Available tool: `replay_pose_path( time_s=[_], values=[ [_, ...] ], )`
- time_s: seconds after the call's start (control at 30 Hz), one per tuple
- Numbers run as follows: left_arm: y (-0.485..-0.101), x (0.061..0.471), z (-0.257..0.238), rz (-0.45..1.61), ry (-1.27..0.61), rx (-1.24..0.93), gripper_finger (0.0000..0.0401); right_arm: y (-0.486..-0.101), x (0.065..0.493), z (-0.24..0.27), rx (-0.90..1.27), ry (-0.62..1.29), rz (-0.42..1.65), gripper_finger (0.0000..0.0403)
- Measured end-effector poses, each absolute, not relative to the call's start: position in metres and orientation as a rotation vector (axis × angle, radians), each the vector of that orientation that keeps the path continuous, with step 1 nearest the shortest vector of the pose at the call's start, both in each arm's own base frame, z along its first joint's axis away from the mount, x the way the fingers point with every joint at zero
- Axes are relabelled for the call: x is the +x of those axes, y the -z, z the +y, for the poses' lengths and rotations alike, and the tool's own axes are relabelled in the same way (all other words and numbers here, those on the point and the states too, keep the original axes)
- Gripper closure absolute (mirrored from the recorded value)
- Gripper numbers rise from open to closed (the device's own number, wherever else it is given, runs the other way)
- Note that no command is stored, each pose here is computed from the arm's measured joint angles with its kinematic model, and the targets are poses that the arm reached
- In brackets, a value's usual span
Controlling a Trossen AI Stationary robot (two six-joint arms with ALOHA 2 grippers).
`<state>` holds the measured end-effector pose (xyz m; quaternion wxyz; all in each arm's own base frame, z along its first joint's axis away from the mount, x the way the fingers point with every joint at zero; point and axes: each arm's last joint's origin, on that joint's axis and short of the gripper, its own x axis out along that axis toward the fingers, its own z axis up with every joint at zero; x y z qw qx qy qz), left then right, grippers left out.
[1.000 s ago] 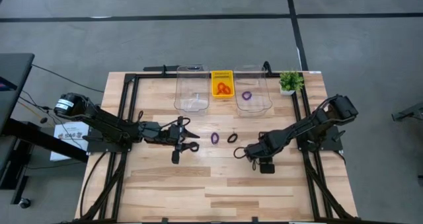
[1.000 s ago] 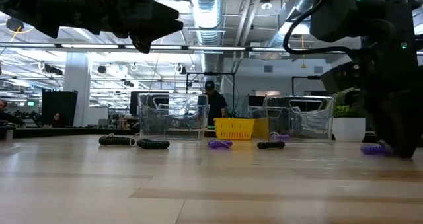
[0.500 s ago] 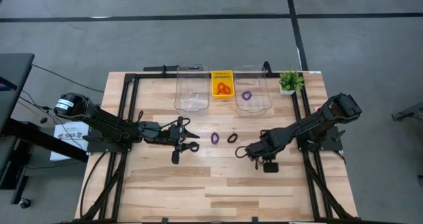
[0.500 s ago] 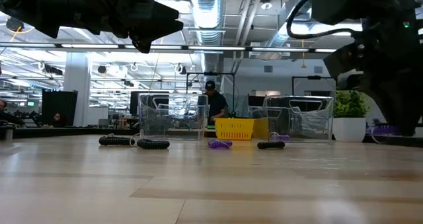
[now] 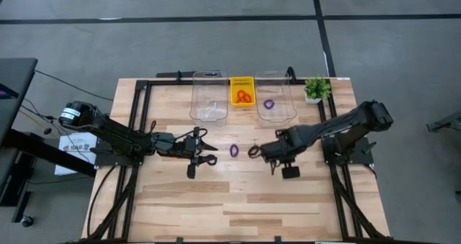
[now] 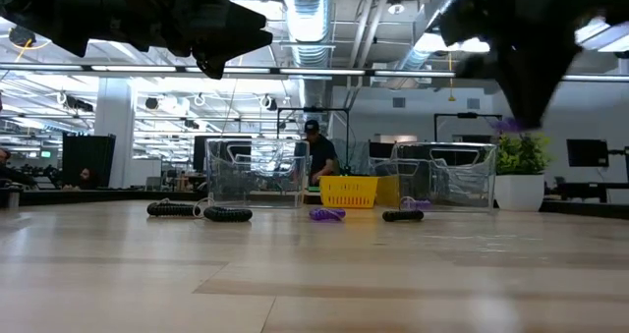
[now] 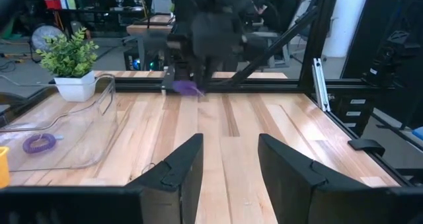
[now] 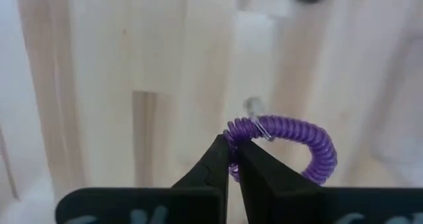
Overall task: Sort spring keychains
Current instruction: Put the right purple spring keychain into the right transparent bin
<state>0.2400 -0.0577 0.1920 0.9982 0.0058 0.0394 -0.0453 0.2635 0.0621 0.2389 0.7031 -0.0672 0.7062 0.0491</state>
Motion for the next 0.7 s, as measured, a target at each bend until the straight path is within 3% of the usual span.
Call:
replay_pose_path(
  time_s=[0.33, 0.7],
  values=[
    [-0.192, 0.240, -0.058, 0.078, 0.091, 0.011, 0.0259, -0.292, 0.286, 0.002, -0.185, -0.043, 1.427, 0.0387],
    [-0.192, 0.240, -0.058, 0.078, 0.091, 0.011, 0.0259, -0.301, 0.278, -0.112, -0.002, 0.245, 1.307, 0.0387]
  ],
)
